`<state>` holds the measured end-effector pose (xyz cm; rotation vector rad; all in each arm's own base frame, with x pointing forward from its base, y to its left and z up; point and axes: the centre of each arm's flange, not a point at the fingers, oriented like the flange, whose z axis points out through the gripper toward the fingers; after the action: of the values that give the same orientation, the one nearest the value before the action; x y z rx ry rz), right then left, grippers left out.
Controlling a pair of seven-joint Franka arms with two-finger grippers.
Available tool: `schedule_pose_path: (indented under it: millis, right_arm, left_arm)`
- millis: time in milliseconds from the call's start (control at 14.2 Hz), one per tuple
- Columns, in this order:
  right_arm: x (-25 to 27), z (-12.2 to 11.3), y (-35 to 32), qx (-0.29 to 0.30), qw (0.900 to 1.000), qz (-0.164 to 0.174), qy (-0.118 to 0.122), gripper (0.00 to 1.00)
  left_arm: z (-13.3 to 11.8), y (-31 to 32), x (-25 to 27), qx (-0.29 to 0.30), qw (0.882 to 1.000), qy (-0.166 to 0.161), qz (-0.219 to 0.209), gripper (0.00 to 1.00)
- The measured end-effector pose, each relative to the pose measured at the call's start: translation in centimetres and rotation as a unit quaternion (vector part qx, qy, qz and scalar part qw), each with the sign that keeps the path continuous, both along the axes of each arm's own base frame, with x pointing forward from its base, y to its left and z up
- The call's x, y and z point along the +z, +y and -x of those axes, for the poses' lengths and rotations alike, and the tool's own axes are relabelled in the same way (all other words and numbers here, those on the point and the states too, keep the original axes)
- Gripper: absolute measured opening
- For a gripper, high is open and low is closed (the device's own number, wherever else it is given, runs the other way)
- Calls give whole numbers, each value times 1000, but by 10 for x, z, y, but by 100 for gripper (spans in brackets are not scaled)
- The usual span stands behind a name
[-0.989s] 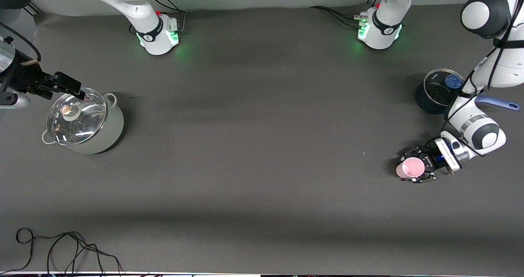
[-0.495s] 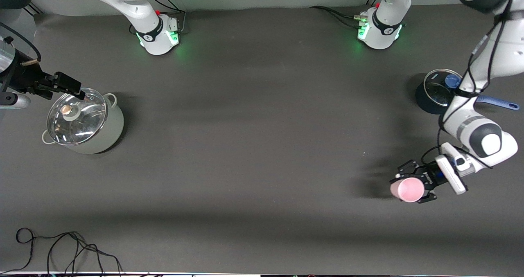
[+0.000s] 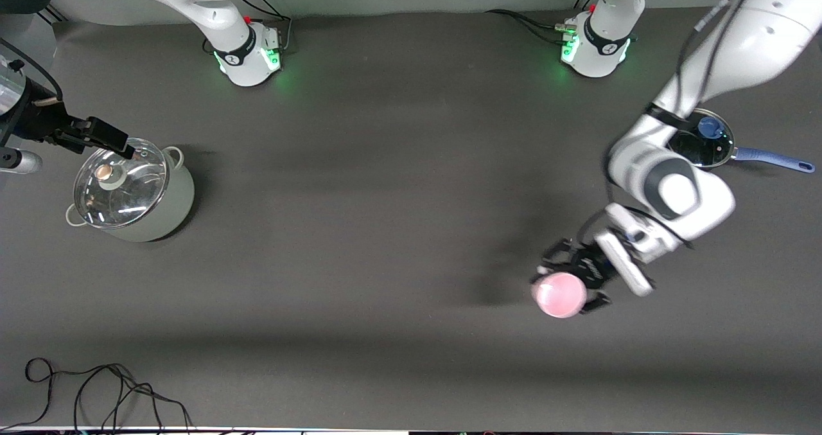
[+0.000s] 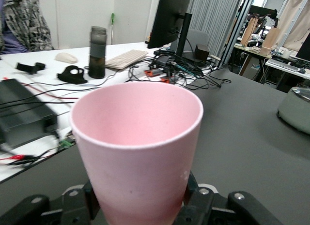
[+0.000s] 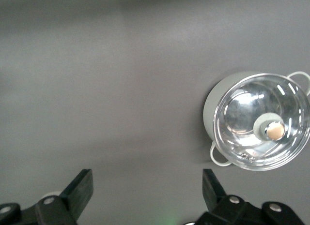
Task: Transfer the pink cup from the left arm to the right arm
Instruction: 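Carry the pink cup with the left gripper toward the table middle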
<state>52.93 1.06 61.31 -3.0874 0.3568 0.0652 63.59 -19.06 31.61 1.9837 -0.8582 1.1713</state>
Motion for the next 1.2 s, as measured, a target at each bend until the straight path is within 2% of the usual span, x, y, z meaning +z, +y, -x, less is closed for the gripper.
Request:
schedule_pose_path:
  millis: [283, 636, 919, 1201]
  right_arm:
    - [0, 0, 9, -72, 997, -12, 4, 100]
    - [0, 1, 30, -158, 987, -9, 10, 100]
    - [-1, 2, 44, -237, 971, -5, 16, 100]
    - [-6, 2, 77, -321, 946, -14, 31, 100]
  left_arm:
    - [55, -92, 46, -1, 1000, 13, 6, 65]
    - [125, -179, 73, -24, 999, 23, -21, 65]
    - [166, -223, 100, -44, 999, 15, -25, 65]
    - [190, -248, 116, -51, 998, 9, -30, 65]
